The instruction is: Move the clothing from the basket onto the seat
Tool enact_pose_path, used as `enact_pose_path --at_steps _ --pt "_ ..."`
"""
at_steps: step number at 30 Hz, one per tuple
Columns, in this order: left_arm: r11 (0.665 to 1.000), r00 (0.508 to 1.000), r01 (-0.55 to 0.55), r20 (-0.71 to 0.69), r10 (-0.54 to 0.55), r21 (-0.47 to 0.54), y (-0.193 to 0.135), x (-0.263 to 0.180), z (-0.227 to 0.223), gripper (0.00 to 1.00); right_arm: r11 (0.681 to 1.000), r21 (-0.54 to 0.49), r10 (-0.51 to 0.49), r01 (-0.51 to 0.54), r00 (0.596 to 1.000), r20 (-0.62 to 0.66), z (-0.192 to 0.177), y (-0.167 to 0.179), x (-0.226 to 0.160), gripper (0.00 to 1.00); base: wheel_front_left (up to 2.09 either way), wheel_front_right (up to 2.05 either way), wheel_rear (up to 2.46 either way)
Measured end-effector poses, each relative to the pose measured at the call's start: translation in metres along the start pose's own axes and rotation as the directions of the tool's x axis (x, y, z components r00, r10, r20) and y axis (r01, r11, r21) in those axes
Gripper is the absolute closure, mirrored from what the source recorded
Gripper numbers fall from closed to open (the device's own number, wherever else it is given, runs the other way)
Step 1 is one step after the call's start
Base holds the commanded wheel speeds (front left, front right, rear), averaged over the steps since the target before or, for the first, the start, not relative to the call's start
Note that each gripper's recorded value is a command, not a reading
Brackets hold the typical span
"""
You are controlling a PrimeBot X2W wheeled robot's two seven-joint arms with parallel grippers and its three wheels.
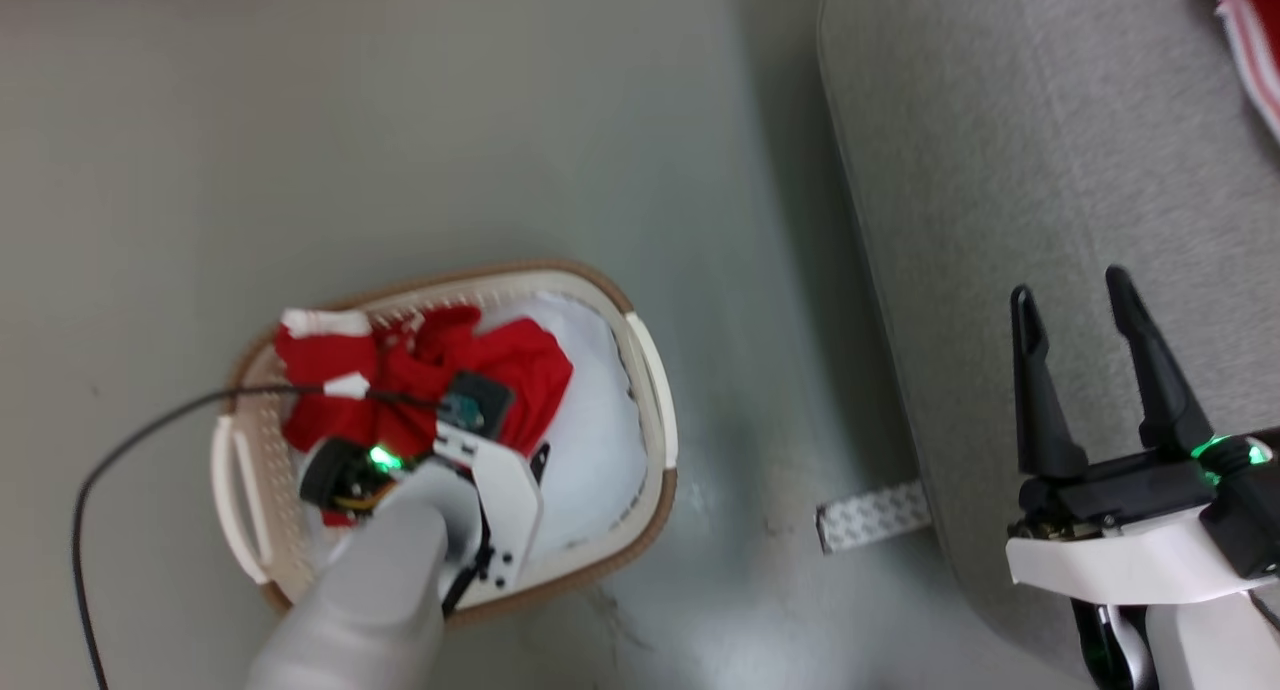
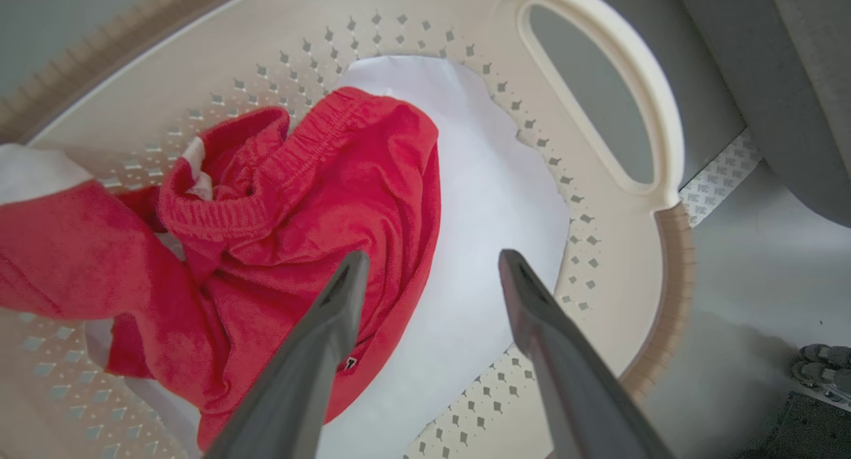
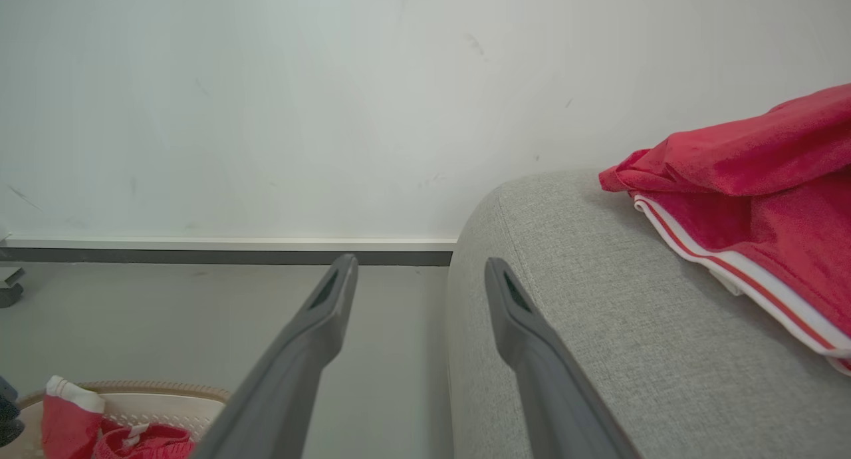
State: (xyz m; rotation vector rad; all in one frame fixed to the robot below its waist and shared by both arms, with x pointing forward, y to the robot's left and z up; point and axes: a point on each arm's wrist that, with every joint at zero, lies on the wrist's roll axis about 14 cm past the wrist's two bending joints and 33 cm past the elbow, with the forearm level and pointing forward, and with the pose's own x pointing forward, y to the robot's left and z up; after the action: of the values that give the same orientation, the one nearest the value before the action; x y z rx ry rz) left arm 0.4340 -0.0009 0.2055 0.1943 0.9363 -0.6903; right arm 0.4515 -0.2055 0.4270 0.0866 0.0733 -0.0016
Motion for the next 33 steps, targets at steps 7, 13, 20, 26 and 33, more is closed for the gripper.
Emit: enact_pose_path --at_steps 7,13,20,26,33 --pt "1.0 0.997 0.013 -0.077 -0.015 -0.023 0.016 0.043 -0.03 0.0 1.0 0.01 -0.008 0.009 0.997 -0.079 -0.04 -0.005 0.012 0.0 0.0 0.0 0.0" --pt "1.0 0.992 0.013 -0.128 -0.016 -0.027 0.029 0.071 -0.053 0.0 0.999 0.031 0.018 -0.014 0.991 -0.131 -0.069 0.003 0.02 0.0 0.0 0.0 0.0" --pt "0.999 0.981 0.035 -0.187 -0.04 -0.029 0.029 0.093 -0.073 0.57 0.999 0.037 0.017 -0.011 0.985 -0.17 -0.089 0.002 0.022 0.0 0.0 0.0 0.0" --pt "0.997 0.977 0.06 -0.203 -0.068 -0.043 0.021 0.095 -0.074 1.0 1.0 0.028 -0.005 0.01 0.985 -0.172 -0.089 -0.006 0.021 0.0 0.0 0.0 0.0" --pt "0.992 0.995 0.057 -0.074 -0.065 -0.116 0.01 0.067 -0.047 1.0 0.999 0.05 -0.004 0.011 0.991 -0.135 -0.069 -0.003 0.018 0.0 0.0 0.0 0.0"
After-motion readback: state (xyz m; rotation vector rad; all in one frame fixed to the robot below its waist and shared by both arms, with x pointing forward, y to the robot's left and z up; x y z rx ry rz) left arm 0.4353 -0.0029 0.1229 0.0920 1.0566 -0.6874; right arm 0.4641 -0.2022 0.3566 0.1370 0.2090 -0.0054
